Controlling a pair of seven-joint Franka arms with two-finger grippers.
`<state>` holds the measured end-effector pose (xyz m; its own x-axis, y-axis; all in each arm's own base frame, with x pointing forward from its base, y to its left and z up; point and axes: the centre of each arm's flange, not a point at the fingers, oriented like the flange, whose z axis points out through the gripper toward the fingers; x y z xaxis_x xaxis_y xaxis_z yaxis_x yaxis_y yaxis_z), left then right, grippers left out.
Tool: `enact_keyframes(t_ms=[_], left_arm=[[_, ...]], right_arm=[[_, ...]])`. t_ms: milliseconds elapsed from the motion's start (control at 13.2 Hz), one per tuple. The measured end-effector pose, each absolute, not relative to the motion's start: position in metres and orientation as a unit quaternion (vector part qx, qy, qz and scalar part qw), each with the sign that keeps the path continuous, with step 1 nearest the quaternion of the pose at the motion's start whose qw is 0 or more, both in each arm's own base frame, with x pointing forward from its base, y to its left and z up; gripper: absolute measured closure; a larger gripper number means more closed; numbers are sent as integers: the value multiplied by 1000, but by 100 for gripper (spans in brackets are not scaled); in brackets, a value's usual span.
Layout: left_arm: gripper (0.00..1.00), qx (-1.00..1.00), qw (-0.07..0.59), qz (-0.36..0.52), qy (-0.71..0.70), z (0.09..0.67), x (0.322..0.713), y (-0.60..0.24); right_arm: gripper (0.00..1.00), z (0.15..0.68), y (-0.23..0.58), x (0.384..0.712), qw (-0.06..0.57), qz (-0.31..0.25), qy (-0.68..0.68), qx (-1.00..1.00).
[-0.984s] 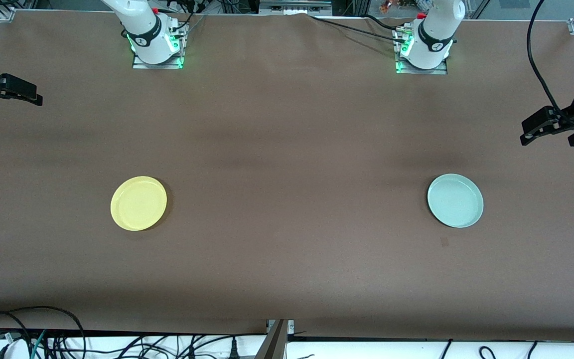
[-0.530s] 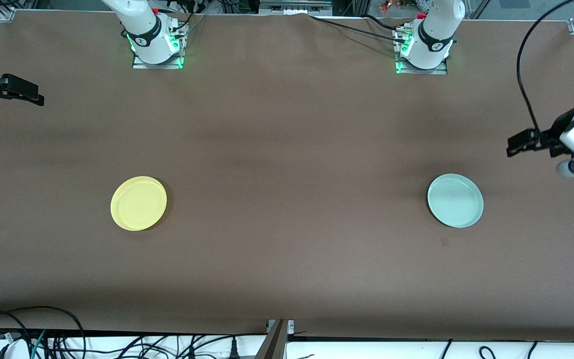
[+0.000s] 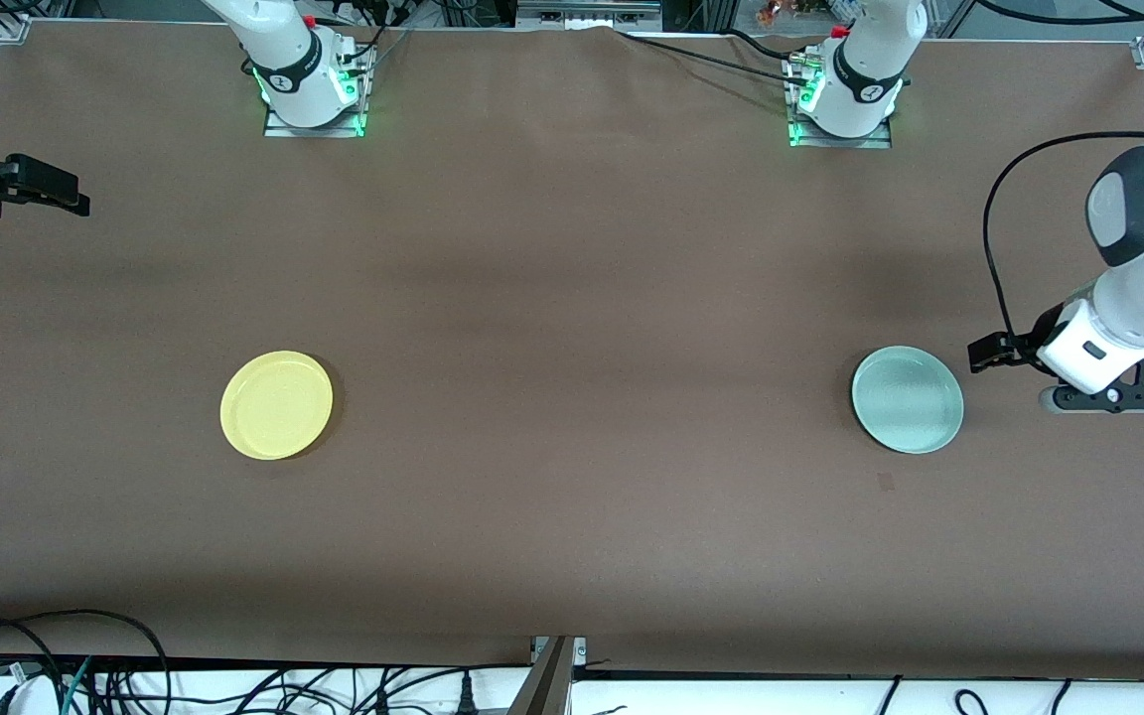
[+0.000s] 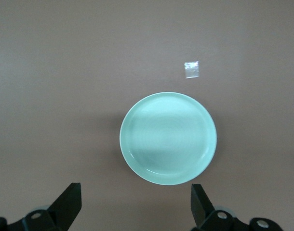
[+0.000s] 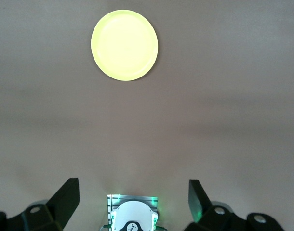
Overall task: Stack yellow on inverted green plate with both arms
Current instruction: 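Reach the left gripper to the green plate while the right gripper approaches yellow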
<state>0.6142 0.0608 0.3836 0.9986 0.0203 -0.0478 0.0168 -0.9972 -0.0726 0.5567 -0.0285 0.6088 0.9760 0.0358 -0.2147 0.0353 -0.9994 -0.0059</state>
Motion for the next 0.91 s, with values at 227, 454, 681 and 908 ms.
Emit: enact_keyframes(t_ms=[227, 454, 681, 908], left_arm=[[0, -998, 46, 30, -6, 332, 619, 87], [0, -999, 35, 37, -10, 286, 620, 104], [0, -1000, 23, 10, -7, 244, 607, 106], [0, -1000, 26, 9, 5, 210, 590, 116]], right_arm=[[0, 604, -30, 561, 1, 111, -17, -994], [0, 602, -30, 562, 2, 112, -21, -993], [0, 596, -33, 565, 2, 118, -24, -993], [0, 581, -40, 571, 3, 131, -19, -991]])
